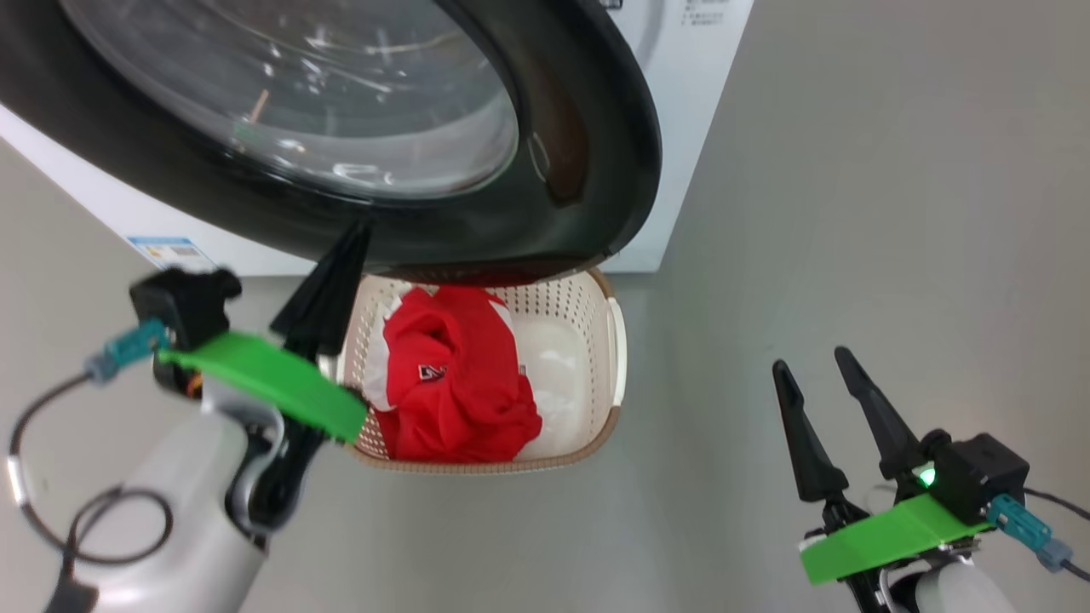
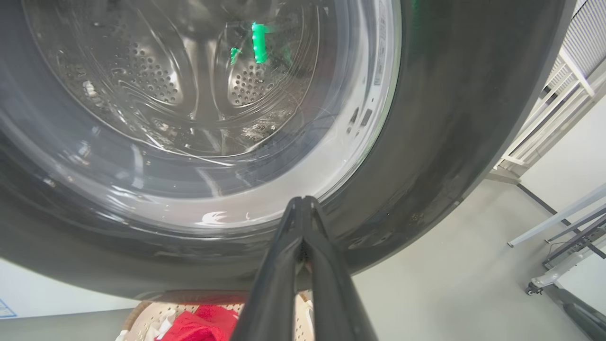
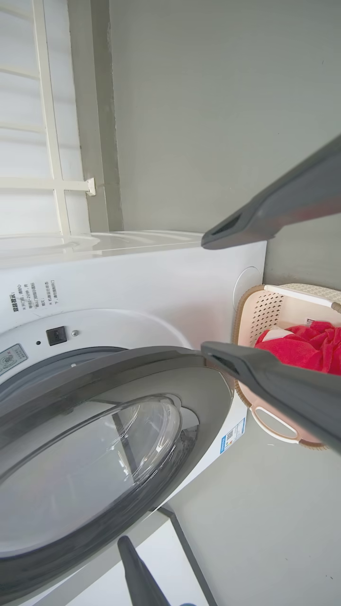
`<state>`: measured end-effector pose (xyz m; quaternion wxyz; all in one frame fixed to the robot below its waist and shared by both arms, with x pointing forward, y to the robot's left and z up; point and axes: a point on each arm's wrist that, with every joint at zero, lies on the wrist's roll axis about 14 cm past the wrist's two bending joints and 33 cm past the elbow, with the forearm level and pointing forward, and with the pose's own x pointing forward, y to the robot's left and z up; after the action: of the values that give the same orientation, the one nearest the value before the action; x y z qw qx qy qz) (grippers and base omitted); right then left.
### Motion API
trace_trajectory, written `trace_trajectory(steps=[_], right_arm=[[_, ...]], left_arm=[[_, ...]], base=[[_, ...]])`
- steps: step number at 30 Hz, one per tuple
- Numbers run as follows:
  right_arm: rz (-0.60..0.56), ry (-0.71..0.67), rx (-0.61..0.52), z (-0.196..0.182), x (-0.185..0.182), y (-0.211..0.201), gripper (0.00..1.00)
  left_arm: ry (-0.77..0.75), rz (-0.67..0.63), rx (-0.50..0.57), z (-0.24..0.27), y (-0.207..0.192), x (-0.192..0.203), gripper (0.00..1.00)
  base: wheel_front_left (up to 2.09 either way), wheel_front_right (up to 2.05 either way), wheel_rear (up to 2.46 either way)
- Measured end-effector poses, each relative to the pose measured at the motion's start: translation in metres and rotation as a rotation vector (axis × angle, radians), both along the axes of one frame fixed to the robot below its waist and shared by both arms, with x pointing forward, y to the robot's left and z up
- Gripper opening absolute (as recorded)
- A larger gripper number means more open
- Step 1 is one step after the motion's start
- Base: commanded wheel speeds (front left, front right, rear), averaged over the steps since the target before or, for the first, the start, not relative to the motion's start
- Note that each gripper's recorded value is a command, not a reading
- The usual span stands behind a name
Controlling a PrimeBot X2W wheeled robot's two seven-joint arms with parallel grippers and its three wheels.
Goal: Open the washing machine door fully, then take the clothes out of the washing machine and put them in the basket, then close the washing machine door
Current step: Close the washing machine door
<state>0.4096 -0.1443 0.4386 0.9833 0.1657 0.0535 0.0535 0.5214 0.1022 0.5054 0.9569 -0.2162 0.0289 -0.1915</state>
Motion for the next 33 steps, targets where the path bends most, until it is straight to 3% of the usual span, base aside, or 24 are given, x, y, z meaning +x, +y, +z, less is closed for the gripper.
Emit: trace_trajectory(steps=[3,8,12,16,17,20,33], right_arm=[[-0.004,-0.002,-0.001,0.003,-0.008,-0.001,1.00],[-0.013,0.000,-0.009,0.005,-0.024,-0.005,1.00],[-0.025,0.000,-0.016,0.007,-0.035,-0.009,1.00],[-0.039,-0.001,-0.019,0.009,-0.044,-0.013,1.00],[-0.044,-0.001,-0.019,0.009,-0.046,-0.015,1.00],[-0.059,-0.001,-0.021,0.010,-0.052,-0.019,1.00],[-0.132,0.002,-0.039,0.011,-0.077,-0.042,1.00]], left_arm=[[0.015,0.038,0.012,-0.007,0.013,-0.017,0.00],[0.029,0.093,0.049,-0.017,0.032,-0.044,0.36],[0.040,0.143,0.085,-0.024,0.051,-0.063,0.54],[0.059,0.195,0.100,-0.034,0.067,-0.081,0.84],[0.065,0.207,0.100,-0.036,0.070,-0.085,0.84],[0.084,0.240,0.108,-0.044,0.080,-0.096,0.97],[0.063,0.353,0.146,-0.044,0.107,-0.129,1.00]], base=[[0.00,0.00,0.00],[0.00,0.00,0.00],[0.00,0.00,0.00],[0.00,0.00,0.00],[0.00,0.00,0.00],[0.00,0.00,0.00],[0.00,0.00,0.00]])
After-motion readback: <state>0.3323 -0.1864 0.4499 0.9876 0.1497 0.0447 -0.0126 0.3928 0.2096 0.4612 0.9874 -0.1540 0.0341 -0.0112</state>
